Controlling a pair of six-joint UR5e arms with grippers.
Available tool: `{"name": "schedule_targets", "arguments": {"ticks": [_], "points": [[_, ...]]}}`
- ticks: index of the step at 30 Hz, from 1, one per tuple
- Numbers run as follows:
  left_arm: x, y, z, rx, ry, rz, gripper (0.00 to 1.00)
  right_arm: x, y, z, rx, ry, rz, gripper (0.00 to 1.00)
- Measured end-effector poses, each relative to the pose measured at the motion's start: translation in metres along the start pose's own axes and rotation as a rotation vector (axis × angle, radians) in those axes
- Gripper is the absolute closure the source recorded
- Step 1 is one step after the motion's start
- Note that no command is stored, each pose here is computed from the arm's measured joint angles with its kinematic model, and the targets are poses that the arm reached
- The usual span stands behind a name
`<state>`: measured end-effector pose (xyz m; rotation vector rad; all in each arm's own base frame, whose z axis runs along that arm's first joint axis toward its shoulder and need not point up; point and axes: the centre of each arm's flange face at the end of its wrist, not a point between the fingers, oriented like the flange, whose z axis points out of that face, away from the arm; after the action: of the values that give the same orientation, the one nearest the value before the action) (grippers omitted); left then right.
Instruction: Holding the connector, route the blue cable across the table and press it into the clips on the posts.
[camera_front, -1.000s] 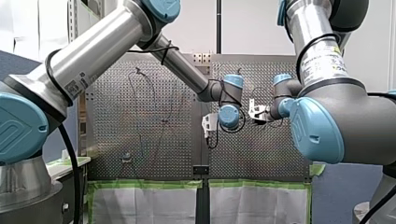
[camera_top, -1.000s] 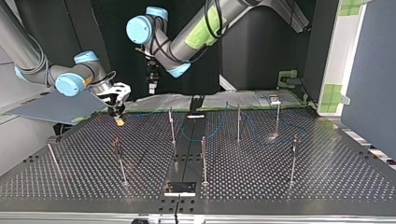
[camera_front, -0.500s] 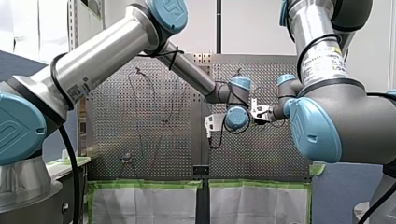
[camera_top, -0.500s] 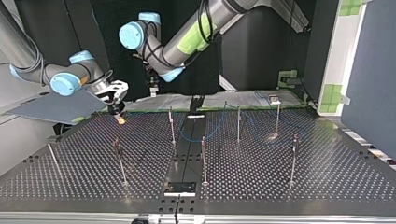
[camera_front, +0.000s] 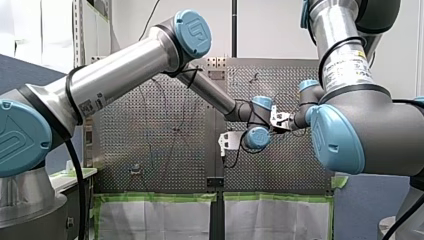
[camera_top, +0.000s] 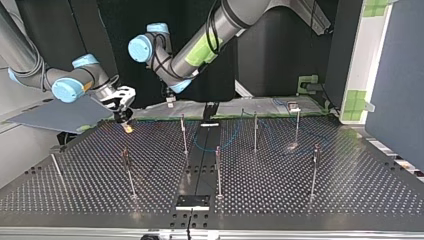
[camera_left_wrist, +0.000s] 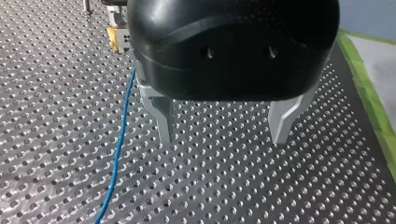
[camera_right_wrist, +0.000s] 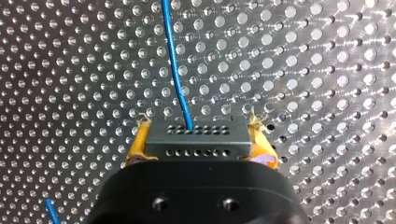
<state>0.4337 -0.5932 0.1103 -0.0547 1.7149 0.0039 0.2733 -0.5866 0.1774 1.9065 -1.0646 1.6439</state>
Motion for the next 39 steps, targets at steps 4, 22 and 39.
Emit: {"name": "schedule_targets", "arguments": {"ticks": [4, 22, 39], "points": [[-0.004, -0.012, 0.003, 0.009, -0.027, -0.031, 0.0, 0.0, 0.002, -0.001, -0.003, 0.0, 0.002, 1.0], [-0.038, -0.032, 0.045, -0.026, -0.129, -0.131, 0.0, 0.0, 0.003, -0.001, -0.004, -0.001, 0.003, 1.0], [-0.031, -0.027, 0.077, -0.049, -0.146, -0.151, 0.0, 0.0, 0.002, -0.001, -0.004, -0.001, 0.0, 1.0]]}}
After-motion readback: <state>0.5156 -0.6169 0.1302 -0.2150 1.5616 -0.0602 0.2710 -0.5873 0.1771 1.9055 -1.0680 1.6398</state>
